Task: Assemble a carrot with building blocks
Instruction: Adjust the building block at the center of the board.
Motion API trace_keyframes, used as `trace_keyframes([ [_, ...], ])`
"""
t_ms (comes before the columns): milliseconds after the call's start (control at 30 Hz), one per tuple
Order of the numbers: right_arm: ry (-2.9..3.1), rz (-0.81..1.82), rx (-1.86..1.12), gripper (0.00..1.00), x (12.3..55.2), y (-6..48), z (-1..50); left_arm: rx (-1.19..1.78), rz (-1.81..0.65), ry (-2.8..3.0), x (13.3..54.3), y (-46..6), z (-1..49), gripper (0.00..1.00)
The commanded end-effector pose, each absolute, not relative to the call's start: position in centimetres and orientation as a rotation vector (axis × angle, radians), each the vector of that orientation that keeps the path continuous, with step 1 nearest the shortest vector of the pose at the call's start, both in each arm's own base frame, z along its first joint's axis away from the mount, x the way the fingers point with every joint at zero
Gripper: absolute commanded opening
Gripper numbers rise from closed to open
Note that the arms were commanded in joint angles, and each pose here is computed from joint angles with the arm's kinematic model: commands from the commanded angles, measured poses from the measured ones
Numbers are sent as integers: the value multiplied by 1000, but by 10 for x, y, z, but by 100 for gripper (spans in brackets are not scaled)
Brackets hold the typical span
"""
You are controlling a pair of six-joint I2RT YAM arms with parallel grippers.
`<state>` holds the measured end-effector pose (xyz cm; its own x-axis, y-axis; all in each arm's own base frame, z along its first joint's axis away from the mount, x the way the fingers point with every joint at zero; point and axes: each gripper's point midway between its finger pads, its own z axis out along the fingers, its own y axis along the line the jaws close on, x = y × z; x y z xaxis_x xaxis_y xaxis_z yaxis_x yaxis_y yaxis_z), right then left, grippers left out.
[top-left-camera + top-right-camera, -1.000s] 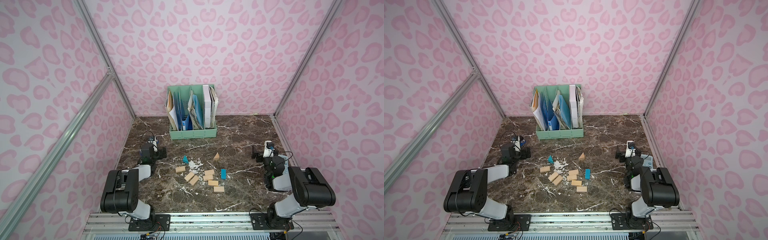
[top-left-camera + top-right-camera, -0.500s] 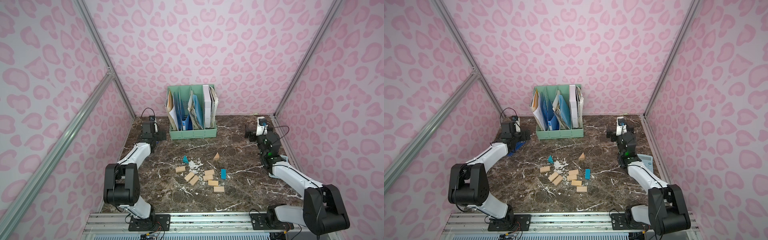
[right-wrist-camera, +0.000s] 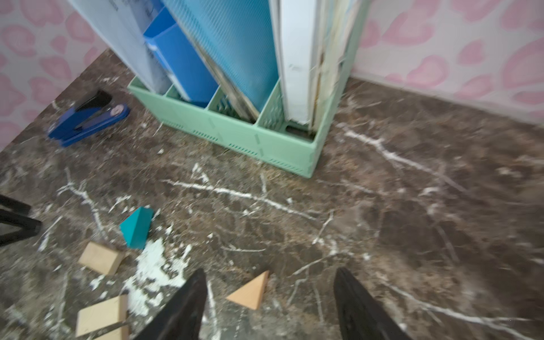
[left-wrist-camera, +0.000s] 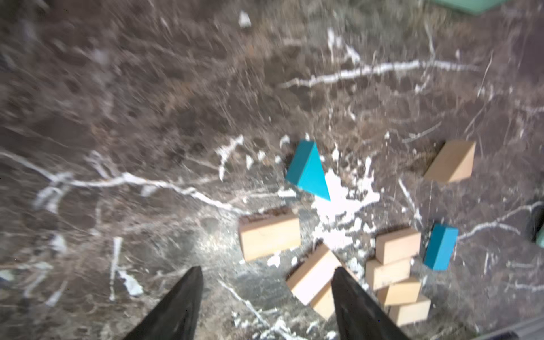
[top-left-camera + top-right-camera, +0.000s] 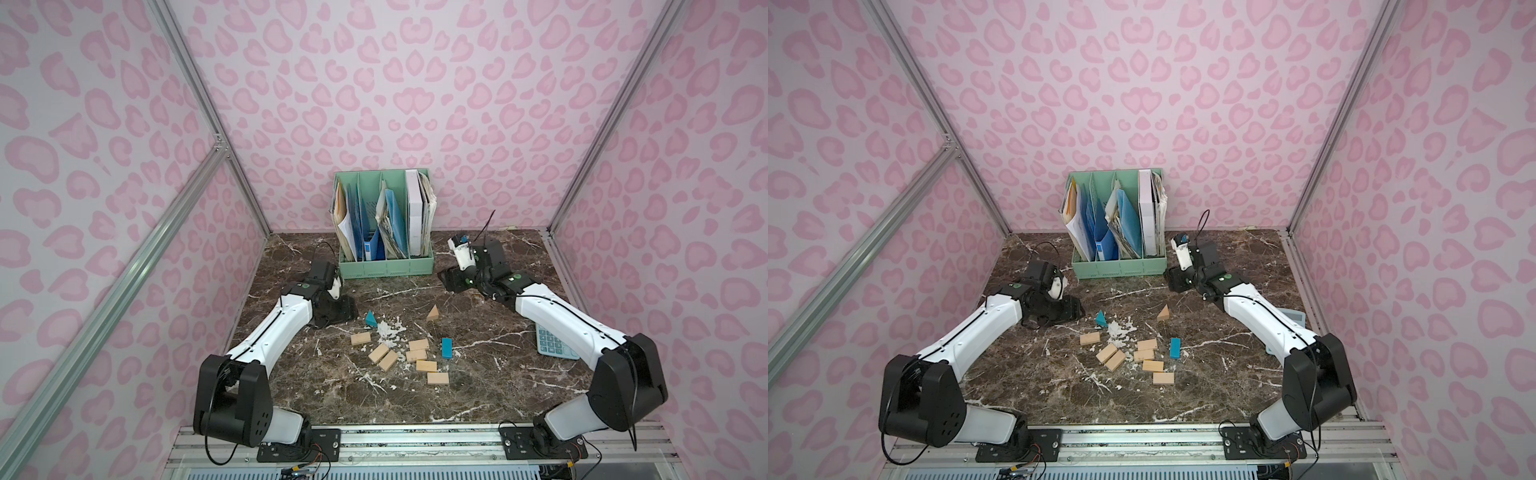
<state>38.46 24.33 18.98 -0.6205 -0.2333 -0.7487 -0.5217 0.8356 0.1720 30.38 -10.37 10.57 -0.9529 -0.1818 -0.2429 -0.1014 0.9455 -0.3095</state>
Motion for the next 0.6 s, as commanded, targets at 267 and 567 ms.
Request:
trace_keyframes([
  [267,2574,623,-320,75,374,264,139,-53,-471,3039,302,-131,87,79],
  [567,2714,568,-317,71,364,258,115,-47,-460,3116,330,-151,54,76],
])
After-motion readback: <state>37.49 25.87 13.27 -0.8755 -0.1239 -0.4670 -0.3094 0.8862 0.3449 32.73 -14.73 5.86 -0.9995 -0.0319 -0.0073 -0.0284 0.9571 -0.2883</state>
